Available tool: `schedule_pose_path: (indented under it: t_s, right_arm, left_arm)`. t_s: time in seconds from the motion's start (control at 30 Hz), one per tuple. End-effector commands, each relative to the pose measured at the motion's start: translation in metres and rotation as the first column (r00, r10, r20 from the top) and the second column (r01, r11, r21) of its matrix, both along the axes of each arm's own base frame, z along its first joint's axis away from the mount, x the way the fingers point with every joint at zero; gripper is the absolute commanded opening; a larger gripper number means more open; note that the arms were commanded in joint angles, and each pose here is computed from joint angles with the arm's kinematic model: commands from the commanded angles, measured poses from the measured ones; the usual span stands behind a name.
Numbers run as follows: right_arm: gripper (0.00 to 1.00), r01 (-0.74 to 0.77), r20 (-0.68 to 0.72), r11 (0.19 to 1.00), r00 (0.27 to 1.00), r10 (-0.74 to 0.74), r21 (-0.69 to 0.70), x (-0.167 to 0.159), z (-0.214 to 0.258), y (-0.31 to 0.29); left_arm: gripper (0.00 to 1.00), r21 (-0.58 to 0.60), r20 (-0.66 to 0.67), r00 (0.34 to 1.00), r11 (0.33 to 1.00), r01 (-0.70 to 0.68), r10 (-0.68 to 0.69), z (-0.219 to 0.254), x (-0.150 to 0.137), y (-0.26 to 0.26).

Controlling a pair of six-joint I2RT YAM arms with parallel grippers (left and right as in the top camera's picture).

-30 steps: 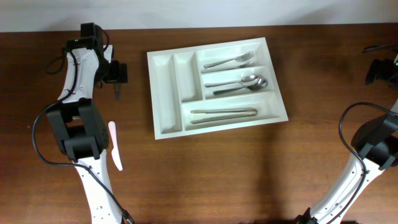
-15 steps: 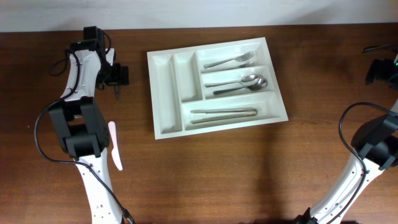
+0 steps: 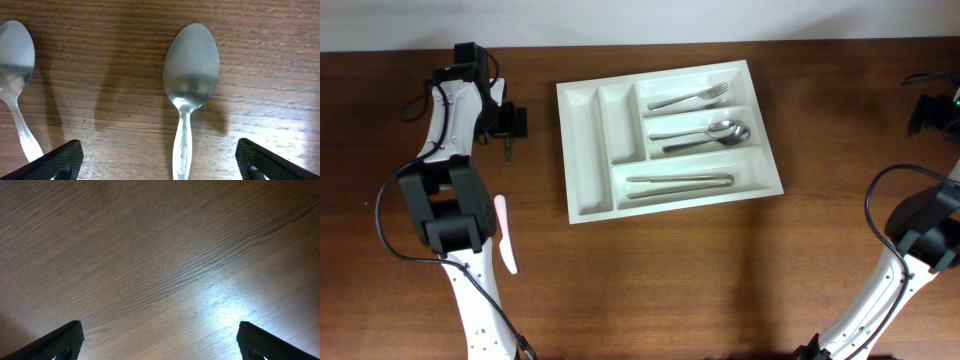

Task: Pack container
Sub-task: 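Lower the left gripper and close it on a silver spoon handle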

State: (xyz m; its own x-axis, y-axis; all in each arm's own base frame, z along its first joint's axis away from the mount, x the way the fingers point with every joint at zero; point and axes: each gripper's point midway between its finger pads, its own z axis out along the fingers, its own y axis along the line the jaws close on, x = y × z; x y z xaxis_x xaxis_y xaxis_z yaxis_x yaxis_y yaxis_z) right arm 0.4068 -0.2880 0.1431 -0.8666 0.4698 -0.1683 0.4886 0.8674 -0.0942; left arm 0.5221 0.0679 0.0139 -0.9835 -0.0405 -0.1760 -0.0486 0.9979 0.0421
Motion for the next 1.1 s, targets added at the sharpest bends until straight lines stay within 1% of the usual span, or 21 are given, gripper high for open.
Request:
schedule_pose_path:
  t_s: [0.0, 0.5, 0.7, 0.87, 1.07]
  right_arm:
    - [0.99, -0.009, -0.001, 1.000, 1.000, 0.009, 0.005, -0.001, 0.000, 0.000]
    - [0.99, -0.009, -0.001, 1.000, 1.000, 0.009, 0.005, -0.001, 0.000, 0.000]
    - [0.99, -0.009, -0.001, 1.000, 1.000, 0.009, 0.005, -0.001, 0.000, 0.000]
    - [0.99, -0.009, -0.001, 1.000, 1.000, 0.009, 0.005, -0.001, 0.000, 0.000]
    - [0.99, -0.009, -0.001, 1.000, 1.000, 0.009, 0.005, -0.001, 0.000, 0.000]
  left_arm:
    - [1.00, -0.011, -0.013, 0.999, 0.999, 0.035, -0.035, -0.005, -0.001, -0.005]
    - [0.99, 0.004, -0.041, 0.998, 0.999, 0.046, -0.046, -0.013, -0.005, -0.009]
    - [1.00, 0.057, -0.051, 0.997, 0.996, 0.062, -0.059, -0.014, -0.005, -0.012]
    - [1.00, 0.058, -0.059, 0.997, 0.996, 0.060, -0.057, -0.015, -0.006, -0.011]
    - [1.00, 0.050, -0.117, 0.992, 0.997, 0.062, -0.055, -0.032, -0.017, -0.011]
